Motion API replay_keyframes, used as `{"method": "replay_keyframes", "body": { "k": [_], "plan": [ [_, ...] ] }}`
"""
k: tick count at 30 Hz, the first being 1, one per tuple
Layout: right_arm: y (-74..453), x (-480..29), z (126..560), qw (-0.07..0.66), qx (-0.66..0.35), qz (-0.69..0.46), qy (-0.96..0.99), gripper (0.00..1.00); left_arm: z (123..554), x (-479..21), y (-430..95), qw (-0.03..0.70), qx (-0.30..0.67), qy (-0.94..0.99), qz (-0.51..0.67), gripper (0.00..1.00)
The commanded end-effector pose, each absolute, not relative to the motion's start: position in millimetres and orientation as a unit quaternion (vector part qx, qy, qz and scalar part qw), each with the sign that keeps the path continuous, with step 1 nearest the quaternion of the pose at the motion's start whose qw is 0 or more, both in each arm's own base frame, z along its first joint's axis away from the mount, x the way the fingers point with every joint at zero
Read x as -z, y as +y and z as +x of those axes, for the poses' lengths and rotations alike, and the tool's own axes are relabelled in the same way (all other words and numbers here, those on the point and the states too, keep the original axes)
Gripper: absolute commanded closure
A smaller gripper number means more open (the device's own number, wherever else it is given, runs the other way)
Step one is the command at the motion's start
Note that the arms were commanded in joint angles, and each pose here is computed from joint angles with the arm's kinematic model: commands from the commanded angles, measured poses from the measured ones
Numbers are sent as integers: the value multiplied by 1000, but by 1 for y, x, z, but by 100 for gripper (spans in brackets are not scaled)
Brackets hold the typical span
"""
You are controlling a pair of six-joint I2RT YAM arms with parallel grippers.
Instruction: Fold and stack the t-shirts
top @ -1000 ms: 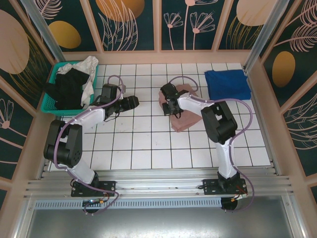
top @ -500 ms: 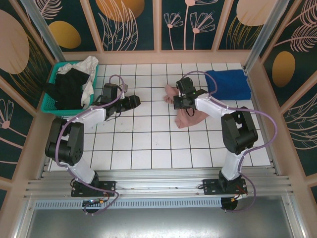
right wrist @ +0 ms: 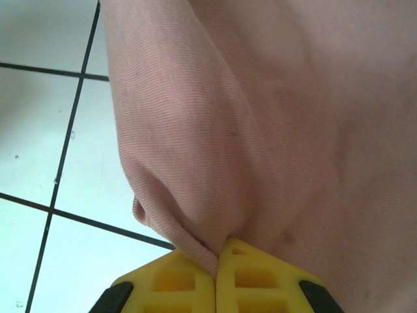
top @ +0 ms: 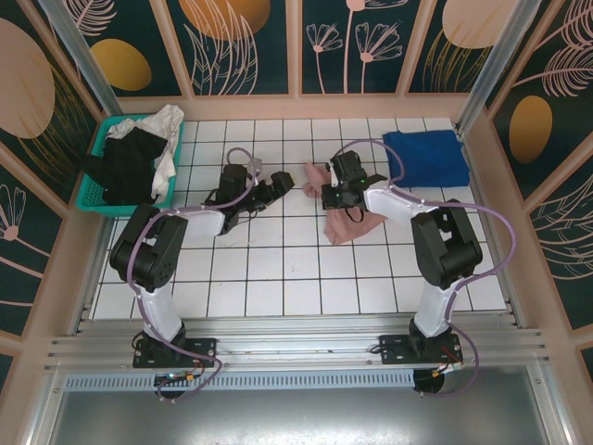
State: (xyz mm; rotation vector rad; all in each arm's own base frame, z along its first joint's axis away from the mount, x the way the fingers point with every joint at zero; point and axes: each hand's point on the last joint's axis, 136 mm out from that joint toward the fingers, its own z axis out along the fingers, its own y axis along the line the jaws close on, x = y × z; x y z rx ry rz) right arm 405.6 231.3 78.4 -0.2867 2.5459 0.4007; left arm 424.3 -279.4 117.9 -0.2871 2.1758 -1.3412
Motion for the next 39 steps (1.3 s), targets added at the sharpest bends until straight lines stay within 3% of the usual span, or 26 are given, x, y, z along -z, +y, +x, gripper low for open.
{"method": "replay_keyframes", "body": {
  "k": [1, 14, 26, 39],
  "plan": [
    [242, -95, 406, 301, -178, -116, 930, 100, 429, -147, -285, 289, 596, 726, -186, 1],
    [247, -102, 397, 327, -218, -118, 912, 100, 410, -134, -327, 203, 663, 676, -250, 2],
    [253, -112, 394, 347, -247, -127, 896, 100, 405, -101, -347, 126, 665, 674, -295, 1],
    [256, -99, 374, 333, -254, -161, 894, 100, 442, -98, -368, 154, 660, 685, -269, 2]
  ]
}}
